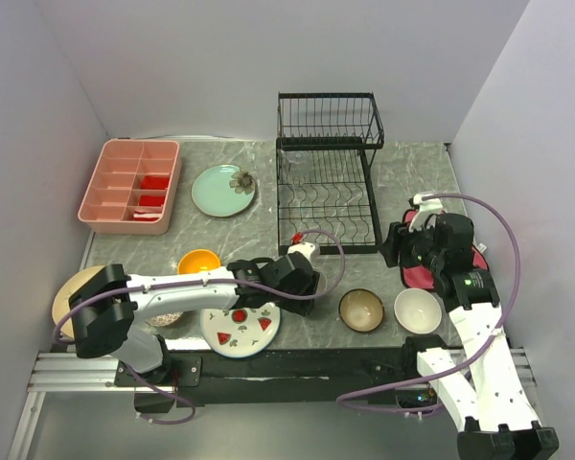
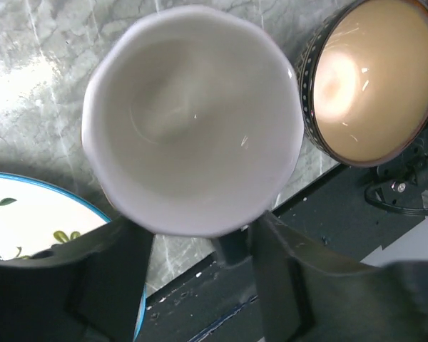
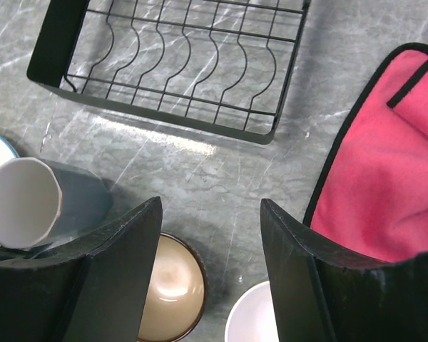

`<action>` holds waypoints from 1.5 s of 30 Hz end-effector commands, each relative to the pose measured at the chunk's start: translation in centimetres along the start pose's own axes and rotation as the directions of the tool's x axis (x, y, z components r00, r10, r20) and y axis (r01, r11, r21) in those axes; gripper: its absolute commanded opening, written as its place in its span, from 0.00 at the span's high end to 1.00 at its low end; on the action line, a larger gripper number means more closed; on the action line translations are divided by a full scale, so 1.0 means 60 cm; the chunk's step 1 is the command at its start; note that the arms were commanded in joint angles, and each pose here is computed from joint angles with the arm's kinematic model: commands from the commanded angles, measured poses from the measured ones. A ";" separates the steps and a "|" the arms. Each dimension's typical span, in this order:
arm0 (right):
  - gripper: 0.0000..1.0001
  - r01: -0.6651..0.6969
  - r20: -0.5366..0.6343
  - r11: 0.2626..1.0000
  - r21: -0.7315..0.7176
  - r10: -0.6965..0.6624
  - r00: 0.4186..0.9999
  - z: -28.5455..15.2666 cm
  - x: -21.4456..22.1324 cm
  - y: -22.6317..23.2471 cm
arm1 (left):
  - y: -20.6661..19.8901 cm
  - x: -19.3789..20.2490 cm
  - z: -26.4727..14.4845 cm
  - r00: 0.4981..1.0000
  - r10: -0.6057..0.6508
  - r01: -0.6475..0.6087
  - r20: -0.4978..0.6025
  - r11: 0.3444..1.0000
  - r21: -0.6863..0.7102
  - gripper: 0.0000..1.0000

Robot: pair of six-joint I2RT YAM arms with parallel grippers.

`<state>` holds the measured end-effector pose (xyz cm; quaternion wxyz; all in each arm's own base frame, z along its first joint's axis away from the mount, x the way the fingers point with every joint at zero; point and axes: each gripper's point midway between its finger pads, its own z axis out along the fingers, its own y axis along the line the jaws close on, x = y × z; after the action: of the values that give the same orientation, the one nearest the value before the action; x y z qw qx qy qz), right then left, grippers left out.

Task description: Load the mixed dishes into the dish rack

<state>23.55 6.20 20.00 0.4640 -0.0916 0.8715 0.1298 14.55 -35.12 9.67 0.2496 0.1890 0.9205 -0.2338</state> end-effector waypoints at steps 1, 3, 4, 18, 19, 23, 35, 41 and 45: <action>0.35 -0.024 0.062 1.000 -0.001 0.024 0.998 -0.008 -0.020 -0.002 | 0.003 -0.013 0.003 1.000 -0.003 0.003 0.023 1.000 0.013 0.46; 0.36 -0.029 0.063 1.000 -0.002 0.029 0.998 -0.008 -0.018 -0.002 | 0.010 -0.012 -0.002 1.000 0.000 0.000 0.016 1.000 0.008 0.55; 0.36 -0.029 0.063 1.000 -0.001 0.029 0.998 -0.008 -0.017 -0.003 | 0.013 -0.012 -0.004 1.000 0.012 -0.012 0.015 1.000 0.009 0.58; 0.34 -0.195 0.013 0.963 -0.188 0.200 0.980 -0.005 -0.114 0.051 | 0.033 -0.053 -0.090 0.917 0.319 -0.361 0.240 0.920 0.156 0.99; 0.33 -0.211 -0.002 0.954 -0.213 0.215 0.977 -0.005 -0.121 0.060 | 0.039 -0.067 -0.108 0.867 0.404 -0.452 0.292 0.884 0.119 0.99; 0.25 -0.335 -0.090 0.880 -0.337 0.324 0.942 0.010 -0.122 0.097 | 0.073 -0.137 -0.151 0.673 0.611 -0.623 0.416 0.772 -0.125 0.99; 0.00 -0.756 -0.623 0.274 -0.594 0.439 0.648 0.021 -0.189 0.203 | 0.153 -0.263 -0.192 0.011 0.991 -0.588 0.136 0.117 -0.801 0.99; 0.00 -0.861 -0.767 0.194 -0.471 0.392 0.508 0.068 -0.174 0.205 | 0.128 -0.287 -0.191 -0.143 0.990 -0.541 0.017 -0.064 -0.839 0.99; 0.00 -0.847 -0.750 0.257 -0.465 0.394 0.531 0.106 -0.144 0.199 | 0.117 -0.302 -0.197 -0.181 0.983 -0.517 -0.029 -0.120 -0.847 0.99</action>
<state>30.12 19.38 24.71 0.0259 0.0972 0.7500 0.6537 26.87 -25.80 15.43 0.5741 0.6601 0.4318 0.2195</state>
